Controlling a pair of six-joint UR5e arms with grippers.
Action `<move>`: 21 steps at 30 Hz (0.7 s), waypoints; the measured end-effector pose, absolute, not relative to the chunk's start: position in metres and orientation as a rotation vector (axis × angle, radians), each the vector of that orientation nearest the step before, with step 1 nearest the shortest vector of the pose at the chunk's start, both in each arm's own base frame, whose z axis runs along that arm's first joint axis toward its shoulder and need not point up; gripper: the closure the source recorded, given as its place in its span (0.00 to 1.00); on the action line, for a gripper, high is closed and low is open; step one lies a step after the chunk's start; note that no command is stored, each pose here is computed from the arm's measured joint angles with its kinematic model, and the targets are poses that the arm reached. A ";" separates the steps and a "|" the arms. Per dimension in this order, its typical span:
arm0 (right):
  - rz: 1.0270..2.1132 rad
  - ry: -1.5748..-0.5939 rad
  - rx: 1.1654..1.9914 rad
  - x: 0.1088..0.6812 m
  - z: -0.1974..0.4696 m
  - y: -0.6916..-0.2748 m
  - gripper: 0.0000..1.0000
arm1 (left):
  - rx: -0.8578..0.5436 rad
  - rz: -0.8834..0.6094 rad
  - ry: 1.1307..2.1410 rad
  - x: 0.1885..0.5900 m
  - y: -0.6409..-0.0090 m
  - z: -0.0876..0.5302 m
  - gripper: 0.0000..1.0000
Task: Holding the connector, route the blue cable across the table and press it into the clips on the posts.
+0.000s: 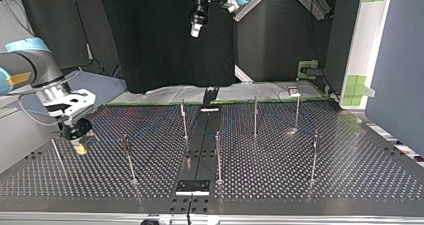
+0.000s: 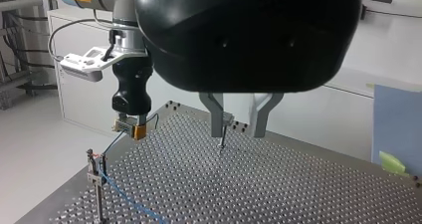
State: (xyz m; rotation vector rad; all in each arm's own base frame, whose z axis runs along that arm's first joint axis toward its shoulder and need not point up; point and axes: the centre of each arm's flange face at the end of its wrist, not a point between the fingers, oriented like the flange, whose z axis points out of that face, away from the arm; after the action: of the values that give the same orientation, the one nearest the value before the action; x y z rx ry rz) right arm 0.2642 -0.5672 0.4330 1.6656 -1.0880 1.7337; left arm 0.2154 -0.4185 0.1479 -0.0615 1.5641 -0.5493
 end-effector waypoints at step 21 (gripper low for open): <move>1.734 -1.081 1.664 0.272 0.440 -0.559 1.00 | -0.062 -0.549 1.564 0.185 -0.377 0.116 0.00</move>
State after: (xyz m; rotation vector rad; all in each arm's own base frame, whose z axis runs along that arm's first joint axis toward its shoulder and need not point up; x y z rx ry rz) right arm 0.2715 -0.5589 0.4397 1.6644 -1.0815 1.7338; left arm 0.1847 -0.3769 0.1161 -0.0617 1.5638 -0.5493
